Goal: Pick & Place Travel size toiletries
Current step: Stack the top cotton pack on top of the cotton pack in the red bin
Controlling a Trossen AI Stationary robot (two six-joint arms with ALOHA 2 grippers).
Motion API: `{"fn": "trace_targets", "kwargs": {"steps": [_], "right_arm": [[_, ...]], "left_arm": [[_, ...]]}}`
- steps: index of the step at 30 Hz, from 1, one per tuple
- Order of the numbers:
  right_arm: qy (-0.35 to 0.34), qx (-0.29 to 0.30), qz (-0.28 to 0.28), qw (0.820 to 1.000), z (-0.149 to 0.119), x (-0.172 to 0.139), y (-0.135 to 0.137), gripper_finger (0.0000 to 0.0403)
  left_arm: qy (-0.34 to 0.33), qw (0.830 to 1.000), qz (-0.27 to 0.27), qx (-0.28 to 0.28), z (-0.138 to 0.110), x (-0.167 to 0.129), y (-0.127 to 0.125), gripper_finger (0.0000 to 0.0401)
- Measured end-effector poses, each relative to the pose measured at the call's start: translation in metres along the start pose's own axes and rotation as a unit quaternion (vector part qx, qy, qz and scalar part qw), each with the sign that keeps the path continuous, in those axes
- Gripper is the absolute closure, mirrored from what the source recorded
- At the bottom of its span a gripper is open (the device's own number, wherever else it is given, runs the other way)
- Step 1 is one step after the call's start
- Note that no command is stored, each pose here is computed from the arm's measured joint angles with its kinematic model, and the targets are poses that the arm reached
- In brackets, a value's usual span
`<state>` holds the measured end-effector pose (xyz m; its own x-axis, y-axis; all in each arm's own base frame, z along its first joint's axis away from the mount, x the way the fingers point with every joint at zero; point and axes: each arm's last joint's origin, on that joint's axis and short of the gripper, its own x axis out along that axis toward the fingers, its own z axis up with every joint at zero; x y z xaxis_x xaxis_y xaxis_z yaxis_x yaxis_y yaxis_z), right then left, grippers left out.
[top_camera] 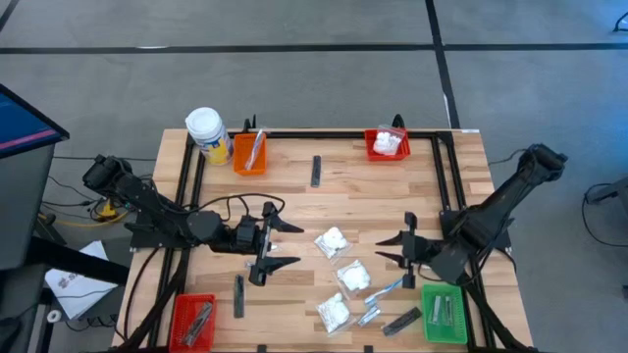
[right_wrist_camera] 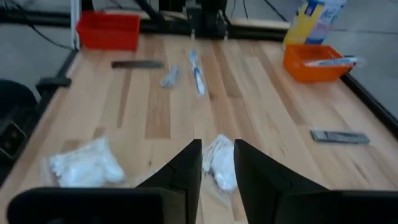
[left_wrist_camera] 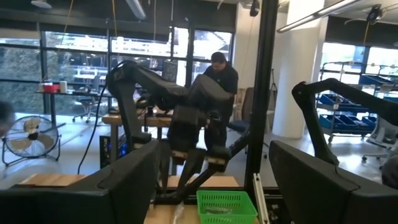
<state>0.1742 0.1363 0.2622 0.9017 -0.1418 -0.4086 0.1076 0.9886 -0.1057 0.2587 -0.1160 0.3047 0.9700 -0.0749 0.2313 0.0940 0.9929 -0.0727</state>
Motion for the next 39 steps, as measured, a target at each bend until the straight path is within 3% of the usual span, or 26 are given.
{"fn": "trace_targets", "kwargs": {"steps": [7, 16, 21, 26, 31, 34, 39], "right_arm": [[-0.085, 0.018, -0.008, 0.996, 0.035, -0.005, -0.017, 0.0314], [-0.131, -0.113, -0.093, 0.981, 0.061, 0.006, -0.042, 0.0315], [-0.177, -0.029, -0.130, 0.975, 0.075, 0.012, -0.060, 0.0315], [-0.148, 0.020, -0.149, 0.977, 0.069, 0.018, -0.074, 0.0312], [-0.108, 0.040, -0.141, 0.983, 0.059, 0.024, -0.079, 0.0277], [-0.110, 0.044, -0.126, 0.985, 0.060, 0.024, -0.079, 0.0238], [-0.103, 0.047, -0.122, 0.986, 0.058, 0.024, -0.078, 0.0166]], "left_arm": [[0.003, 1.000, 0.010, 0.003, -0.001, 0.001, 0.004, 0.0105], [0.010, 0.999, 0.033, 0.008, -0.002, 0.002, 0.008, 0.0105], [0.035, 0.996, 0.076, 0.014, -0.007, 0.003, 0.016, 0.0105], [0.066, 0.992, 0.107, -0.009, -0.015, 0.007, 0.031, 0.0105], [0.100, 0.984, 0.140, -0.042, -0.023, 0.008, 0.048, 0.0105], [0.139, 0.976, 0.137, -0.097, -0.031, 0.009, 0.063, 0.0105], [0.243, 0.939, 0.145, -0.197, -0.056, 0.007, 0.093, 0.0115]]}}
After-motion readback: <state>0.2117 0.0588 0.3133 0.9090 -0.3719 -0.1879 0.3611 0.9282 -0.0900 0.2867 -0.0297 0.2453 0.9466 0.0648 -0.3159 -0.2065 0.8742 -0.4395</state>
